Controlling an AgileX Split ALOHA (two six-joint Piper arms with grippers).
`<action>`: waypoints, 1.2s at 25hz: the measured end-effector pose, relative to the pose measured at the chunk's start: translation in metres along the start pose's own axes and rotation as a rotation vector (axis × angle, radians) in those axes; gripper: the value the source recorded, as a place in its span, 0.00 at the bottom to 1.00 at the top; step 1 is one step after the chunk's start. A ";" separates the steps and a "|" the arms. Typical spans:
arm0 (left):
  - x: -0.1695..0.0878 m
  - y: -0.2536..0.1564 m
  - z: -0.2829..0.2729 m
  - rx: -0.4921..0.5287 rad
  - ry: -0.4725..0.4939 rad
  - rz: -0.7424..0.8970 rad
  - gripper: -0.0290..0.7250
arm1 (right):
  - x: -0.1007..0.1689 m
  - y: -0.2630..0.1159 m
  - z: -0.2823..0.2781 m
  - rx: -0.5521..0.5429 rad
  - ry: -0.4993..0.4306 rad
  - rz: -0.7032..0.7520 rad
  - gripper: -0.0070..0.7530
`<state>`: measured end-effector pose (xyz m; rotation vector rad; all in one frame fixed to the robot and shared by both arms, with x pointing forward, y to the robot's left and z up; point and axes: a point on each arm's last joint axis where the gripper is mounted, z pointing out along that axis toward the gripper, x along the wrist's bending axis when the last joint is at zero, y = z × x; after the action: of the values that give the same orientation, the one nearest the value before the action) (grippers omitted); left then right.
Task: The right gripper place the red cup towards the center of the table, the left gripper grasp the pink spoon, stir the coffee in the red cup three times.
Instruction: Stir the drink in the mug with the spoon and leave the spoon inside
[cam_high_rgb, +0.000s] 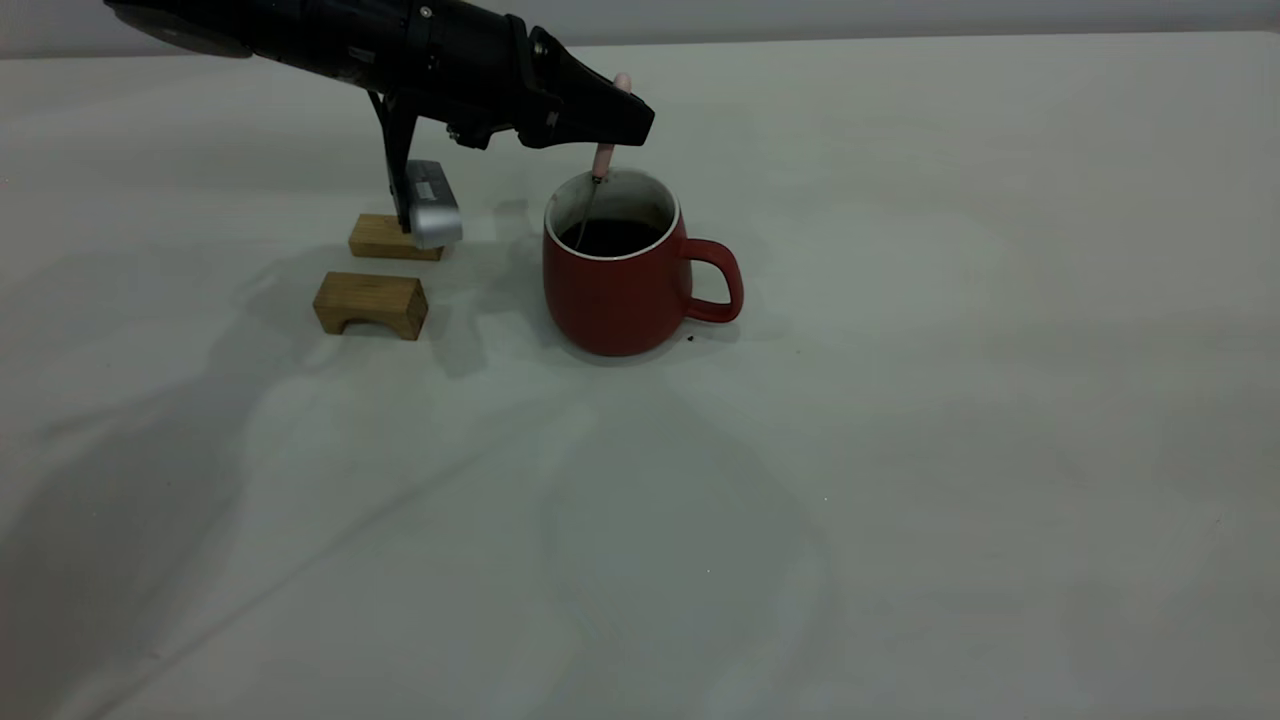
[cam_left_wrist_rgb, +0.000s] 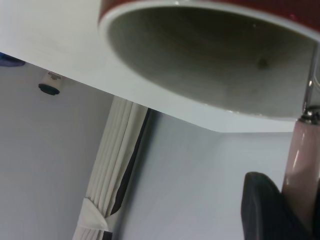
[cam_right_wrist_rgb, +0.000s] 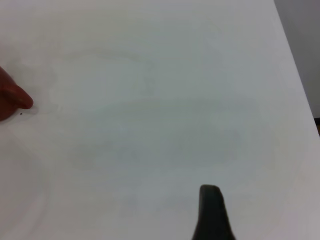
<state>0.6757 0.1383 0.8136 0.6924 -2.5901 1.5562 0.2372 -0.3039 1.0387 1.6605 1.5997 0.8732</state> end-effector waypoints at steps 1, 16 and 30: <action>0.000 0.000 0.000 0.000 0.000 0.000 0.24 | 0.000 0.000 0.000 0.000 0.000 0.000 0.78; 0.009 0.002 -0.001 -0.015 0.103 0.061 0.43 | 0.000 0.000 0.000 0.000 0.000 0.000 0.78; 0.028 -0.038 -0.034 -0.093 0.217 1.086 0.77 | 0.000 0.000 0.000 0.000 0.000 0.000 0.78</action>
<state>0.6592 0.1424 0.8692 -1.0185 -2.9306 1.4689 0.2372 -0.3039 1.0387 1.6605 1.5997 0.8732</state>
